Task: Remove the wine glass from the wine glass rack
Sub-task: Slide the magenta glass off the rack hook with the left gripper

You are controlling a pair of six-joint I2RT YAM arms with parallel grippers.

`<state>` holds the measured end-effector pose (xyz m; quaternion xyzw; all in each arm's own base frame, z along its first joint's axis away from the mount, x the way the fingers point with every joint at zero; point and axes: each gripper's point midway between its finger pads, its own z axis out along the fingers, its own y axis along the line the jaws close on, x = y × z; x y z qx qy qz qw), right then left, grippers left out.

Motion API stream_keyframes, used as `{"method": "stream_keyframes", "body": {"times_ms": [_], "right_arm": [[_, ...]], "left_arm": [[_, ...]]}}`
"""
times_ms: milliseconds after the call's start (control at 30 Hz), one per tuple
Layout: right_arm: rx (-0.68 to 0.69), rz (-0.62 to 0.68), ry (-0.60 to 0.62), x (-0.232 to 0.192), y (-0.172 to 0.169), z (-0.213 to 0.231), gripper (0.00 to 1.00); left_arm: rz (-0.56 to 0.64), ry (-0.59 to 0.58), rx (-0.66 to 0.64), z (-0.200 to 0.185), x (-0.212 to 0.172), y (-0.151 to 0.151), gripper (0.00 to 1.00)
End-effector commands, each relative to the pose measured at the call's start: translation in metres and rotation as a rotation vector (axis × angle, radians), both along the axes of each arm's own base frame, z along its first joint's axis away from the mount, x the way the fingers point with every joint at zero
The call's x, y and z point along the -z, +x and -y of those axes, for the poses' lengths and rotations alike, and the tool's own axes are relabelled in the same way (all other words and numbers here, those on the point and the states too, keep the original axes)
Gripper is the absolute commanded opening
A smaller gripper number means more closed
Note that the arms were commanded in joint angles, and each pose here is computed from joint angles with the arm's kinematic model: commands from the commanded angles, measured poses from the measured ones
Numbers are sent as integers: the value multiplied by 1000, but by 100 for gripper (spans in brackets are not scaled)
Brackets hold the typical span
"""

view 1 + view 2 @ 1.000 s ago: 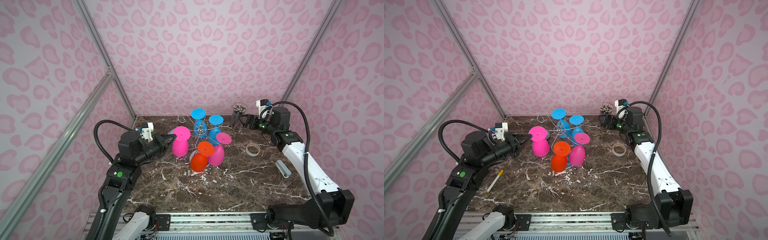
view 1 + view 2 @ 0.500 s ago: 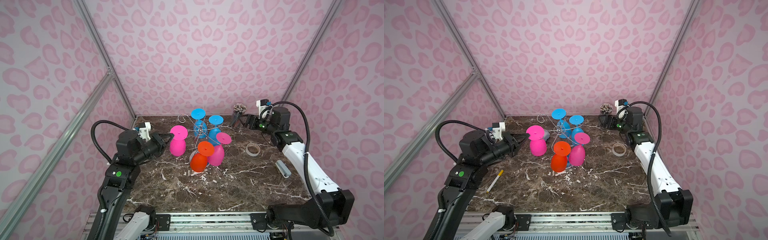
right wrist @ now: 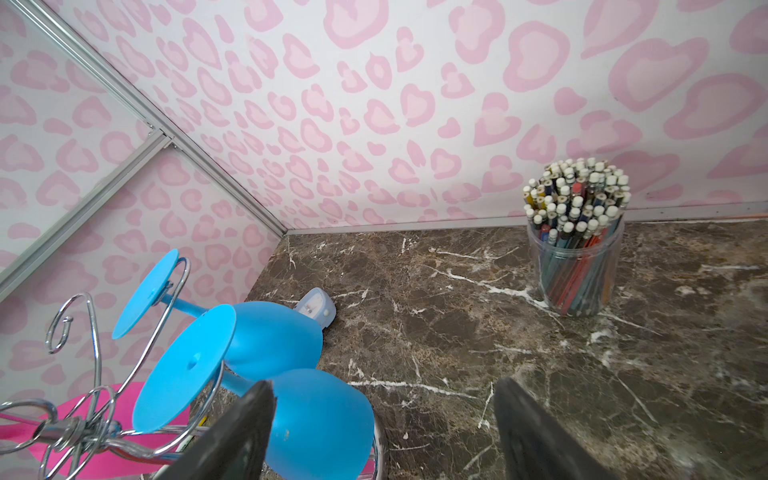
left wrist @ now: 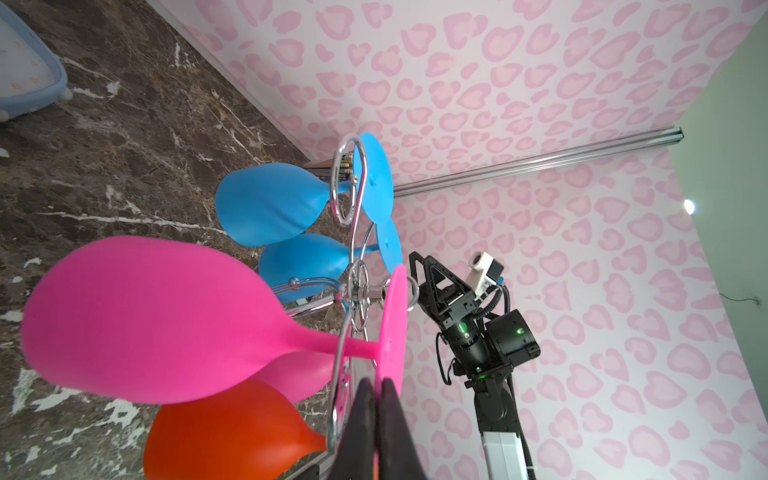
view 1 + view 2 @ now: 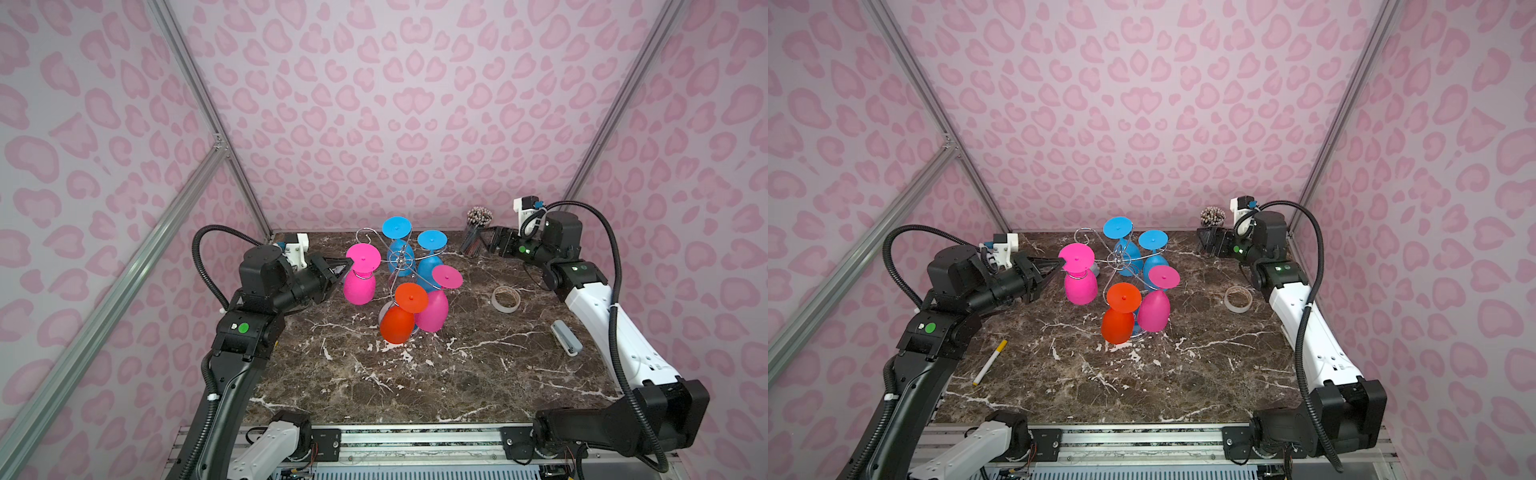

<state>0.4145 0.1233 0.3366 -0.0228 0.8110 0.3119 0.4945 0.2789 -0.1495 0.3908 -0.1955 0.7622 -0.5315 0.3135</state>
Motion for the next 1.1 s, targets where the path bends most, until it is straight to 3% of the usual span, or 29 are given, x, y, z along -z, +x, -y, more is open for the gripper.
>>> {"method": "stream_keyframes", "body": {"times_ms": [0,1067], "right_arm": [[9,17,-7,-4,1,2,85],[10,23,7,-4,-6,2,85]], "left_arm": [[56,-3,34,4,-12,-1,4],[24,-32,125,29,8,-29,3]]}}
